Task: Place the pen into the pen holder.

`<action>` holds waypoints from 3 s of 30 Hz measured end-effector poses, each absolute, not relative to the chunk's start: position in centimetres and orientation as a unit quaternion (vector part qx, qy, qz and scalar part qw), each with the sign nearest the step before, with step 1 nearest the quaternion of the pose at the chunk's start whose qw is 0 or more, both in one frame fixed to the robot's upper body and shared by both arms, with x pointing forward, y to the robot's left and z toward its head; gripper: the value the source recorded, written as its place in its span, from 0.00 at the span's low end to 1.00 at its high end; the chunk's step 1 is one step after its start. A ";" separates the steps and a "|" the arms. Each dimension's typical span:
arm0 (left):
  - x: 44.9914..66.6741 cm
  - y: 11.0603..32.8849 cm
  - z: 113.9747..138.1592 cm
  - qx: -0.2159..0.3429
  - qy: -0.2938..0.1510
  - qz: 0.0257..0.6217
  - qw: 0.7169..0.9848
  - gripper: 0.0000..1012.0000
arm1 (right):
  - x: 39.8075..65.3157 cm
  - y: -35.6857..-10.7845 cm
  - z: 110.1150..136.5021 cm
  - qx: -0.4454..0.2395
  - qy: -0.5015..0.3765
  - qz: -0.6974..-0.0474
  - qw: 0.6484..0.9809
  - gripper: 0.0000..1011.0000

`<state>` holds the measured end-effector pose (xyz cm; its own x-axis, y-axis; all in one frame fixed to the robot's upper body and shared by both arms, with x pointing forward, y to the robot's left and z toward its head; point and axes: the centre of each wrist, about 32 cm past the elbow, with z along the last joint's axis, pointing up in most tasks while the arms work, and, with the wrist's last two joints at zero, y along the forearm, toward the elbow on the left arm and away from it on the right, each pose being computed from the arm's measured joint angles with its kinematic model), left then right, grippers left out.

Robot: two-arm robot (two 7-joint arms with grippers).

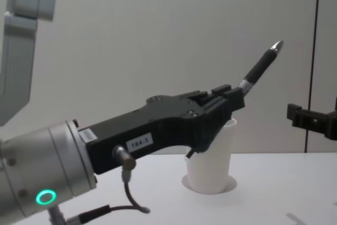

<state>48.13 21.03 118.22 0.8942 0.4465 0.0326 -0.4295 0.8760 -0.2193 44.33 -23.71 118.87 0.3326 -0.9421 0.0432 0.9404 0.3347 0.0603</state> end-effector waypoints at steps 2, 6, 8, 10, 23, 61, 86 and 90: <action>48.2 20.8 118.2 -0.105 -0.041 0.225 0.968 0.13 | 44.3 -23.7 118.9 0.012 -0.035 -0.577 0.816 0.99; 48.3 20.6 118.2 -0.106 -0.042 0.223 0.968 0.13 | 44.3 -23.7 118.9 0.012 -0.035 -0.577 0.816 0.99; 48.3 20.4 118.2 -0.107 -0.042 0.222 0.968 0.13 | 44.3 -23.7 118.9 0.012 -0.035 -0.577 0.816 0.99; 48.3 20.3 118.2 -0.107 -0.042 0.220 0.969 0.13 | 44.3 -23.7 118.9 0.012 -0.035 -0.577 0.816 0.99; 48.3 19.6 118.2 -0.108 -0.041 0.214 0.970 0.13 | 44.3 -23.7 118.9 0.012 -0.035 -0.577 0.816 0.99; 48.3 19.2 118.2 -0.107 -0.039 0.210 0.971 0.13 | 39.1 -28.7 120.6 0.051 0.034 -0.475 0.878 0.99; 48.3 19.2 118.2 -0.107 -0.039 0.210 0.971 0.13 | 38.3 -27.8 121.3 0.124 0.115 -0.382 0.909 0.99; 48.3 19.2 118.2 -0.107 -0.039 0.210 0.971 0.13 | 38.4 -27.6 121.3 0.137 0.126 -0.376 0.908 0.99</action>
<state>48.30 19.24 118.24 0.9086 0.4166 0.0300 -0.4001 0.8887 -0.2240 38.41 -27.57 121.34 0.6856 -0.6486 -0.3307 0.7172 0.6797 0.1537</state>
